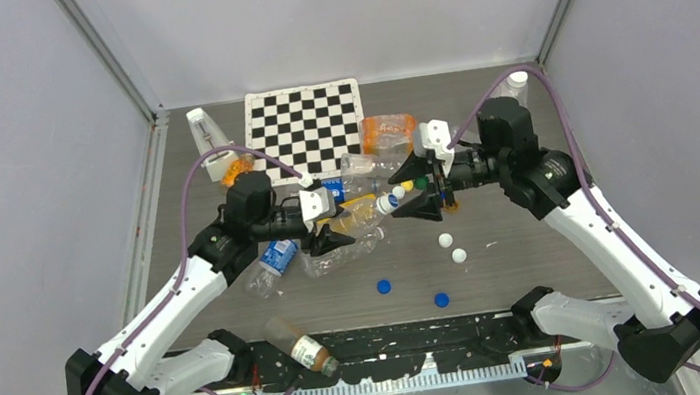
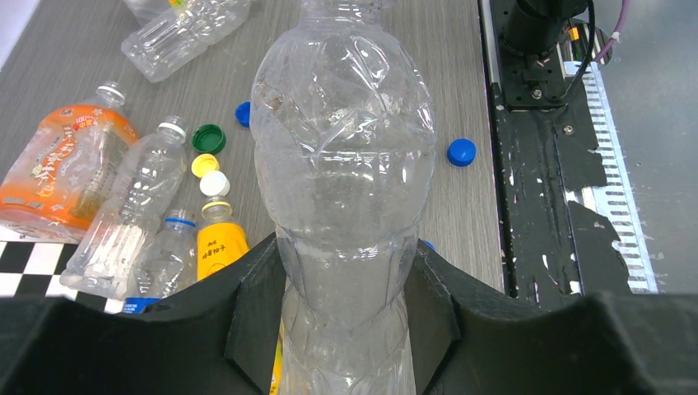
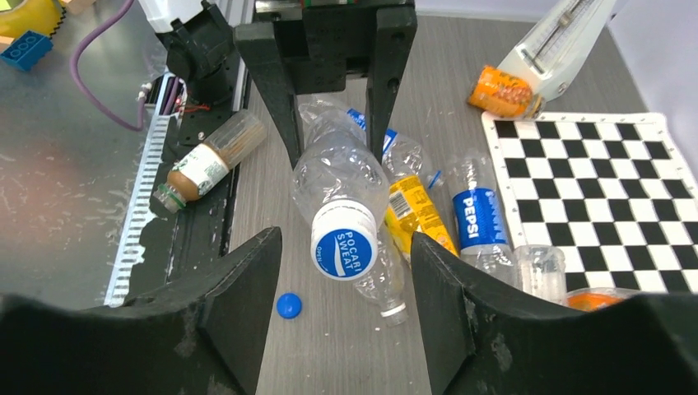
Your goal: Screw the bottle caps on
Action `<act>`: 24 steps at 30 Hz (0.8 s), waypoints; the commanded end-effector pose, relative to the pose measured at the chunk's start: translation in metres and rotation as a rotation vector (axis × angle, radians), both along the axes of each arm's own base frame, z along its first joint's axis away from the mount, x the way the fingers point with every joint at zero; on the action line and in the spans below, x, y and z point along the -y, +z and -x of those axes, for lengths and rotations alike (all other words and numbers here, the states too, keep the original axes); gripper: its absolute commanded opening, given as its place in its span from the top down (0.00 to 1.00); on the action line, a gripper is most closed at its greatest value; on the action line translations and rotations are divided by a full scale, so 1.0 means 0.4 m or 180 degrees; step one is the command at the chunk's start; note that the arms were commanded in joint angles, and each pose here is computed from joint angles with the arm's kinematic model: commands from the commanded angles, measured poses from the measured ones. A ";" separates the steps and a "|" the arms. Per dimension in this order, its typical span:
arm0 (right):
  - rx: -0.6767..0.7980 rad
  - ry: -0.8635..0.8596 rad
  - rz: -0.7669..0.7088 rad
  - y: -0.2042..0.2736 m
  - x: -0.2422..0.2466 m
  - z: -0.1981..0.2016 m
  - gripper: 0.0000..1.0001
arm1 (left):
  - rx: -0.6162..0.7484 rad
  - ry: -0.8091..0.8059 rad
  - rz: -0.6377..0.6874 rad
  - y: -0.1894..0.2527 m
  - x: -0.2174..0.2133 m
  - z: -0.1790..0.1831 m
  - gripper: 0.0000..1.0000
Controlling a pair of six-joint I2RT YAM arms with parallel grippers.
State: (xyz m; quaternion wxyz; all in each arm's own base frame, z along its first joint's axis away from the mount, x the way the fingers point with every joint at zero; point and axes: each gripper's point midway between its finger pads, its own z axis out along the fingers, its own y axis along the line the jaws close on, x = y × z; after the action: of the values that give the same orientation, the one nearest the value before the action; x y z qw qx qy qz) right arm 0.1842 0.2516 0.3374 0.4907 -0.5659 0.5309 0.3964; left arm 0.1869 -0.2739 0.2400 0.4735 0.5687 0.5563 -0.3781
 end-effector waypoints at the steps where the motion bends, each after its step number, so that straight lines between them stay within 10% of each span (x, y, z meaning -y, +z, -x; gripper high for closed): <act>1: 0.0051 -0.0027 0.0154 -0.023 -0.003 -0.008 0.37 | 0.0177 -0.0063 0.0174 0.063 0.013 -0.006 1.00; 10: -0.0031 -0.0074 0.0222 -0.040 -0.008 -0.017 0.51 | 0.0180 -0.0057 0.0187 0.064 0.015 -0.009 1.00; 17: -0.0371 -0.0149 0.0196 -0.043 -0.023 -0.018 0.87 | 0.0292 0.0092 0.0180 0.065 0.013 -0.035 1.00; 24: -0.1573 -0.1059 -0.0044 -0.050 -0.040 -0.086 0.99 | 0.0801 0.0527 -0.0047 0.057 -0.010 -0.097 1.00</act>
State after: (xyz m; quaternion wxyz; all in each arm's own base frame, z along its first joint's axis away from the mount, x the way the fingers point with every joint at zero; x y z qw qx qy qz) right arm 0.2027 0.2569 0.3051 0.4303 -0.4943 0.6407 0.4000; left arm 0.2025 -0.2701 0.2353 0.4903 0.5636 0.5739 -0.3356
